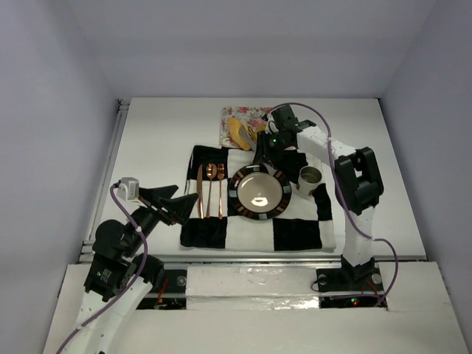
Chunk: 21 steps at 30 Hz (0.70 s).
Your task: Place the bread
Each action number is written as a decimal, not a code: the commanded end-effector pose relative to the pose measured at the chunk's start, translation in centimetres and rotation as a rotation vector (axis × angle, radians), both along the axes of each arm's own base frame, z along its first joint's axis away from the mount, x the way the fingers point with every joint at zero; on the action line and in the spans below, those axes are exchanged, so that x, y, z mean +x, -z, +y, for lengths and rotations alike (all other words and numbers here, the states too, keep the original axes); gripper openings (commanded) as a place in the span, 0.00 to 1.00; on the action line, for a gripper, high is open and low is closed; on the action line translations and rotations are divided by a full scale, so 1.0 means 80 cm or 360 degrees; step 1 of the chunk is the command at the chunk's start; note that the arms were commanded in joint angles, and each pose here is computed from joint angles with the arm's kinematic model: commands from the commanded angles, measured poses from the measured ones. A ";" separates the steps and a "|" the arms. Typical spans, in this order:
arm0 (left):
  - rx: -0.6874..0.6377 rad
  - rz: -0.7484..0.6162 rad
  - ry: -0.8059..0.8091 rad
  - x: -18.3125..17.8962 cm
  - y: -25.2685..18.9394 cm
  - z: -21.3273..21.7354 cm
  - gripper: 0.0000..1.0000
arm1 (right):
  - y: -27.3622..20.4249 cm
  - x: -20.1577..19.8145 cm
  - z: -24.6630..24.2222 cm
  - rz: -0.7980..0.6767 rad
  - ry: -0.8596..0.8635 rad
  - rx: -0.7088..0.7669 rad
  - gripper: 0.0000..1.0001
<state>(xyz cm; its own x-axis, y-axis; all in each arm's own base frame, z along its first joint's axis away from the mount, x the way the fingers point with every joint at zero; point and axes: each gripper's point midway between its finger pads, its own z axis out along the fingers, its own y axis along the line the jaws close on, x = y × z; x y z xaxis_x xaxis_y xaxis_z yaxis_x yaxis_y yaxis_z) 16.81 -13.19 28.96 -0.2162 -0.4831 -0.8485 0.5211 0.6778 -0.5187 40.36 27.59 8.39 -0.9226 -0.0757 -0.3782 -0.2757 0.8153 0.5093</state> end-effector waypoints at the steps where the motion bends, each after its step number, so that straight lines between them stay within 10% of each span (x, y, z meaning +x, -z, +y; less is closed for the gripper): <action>1: -0.0008 -0.0062 0.0013 0.002 -0.009 -0.003 0.97 | -0.075 0.008 0.007 -0.0226 0.0009 0.0166 0.36; 10: -0.0013 -0.0059 0.0009 0.002 -0.008 -0.002 0.97 | -0.139 -0.057 -0.010 -0.0390 0.0069 0.0347 0.36; 21: -0.0014 -0.0061 0.0006 0.003 -0.009 -0.002 0.97 | -0.099 -0.255 -0.013 -0.0272 0.0148 0.0514 0.36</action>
<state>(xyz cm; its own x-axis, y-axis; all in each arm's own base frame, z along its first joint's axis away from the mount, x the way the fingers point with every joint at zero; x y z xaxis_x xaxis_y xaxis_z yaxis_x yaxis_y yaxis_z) 16.84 -13.20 28.92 -0.2175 -0.4825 -0.8485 0.5199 0.6784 -0.5191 20.73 25.95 15.28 -0.8637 0.0468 -0.5018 -0.3371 0.6866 0.6442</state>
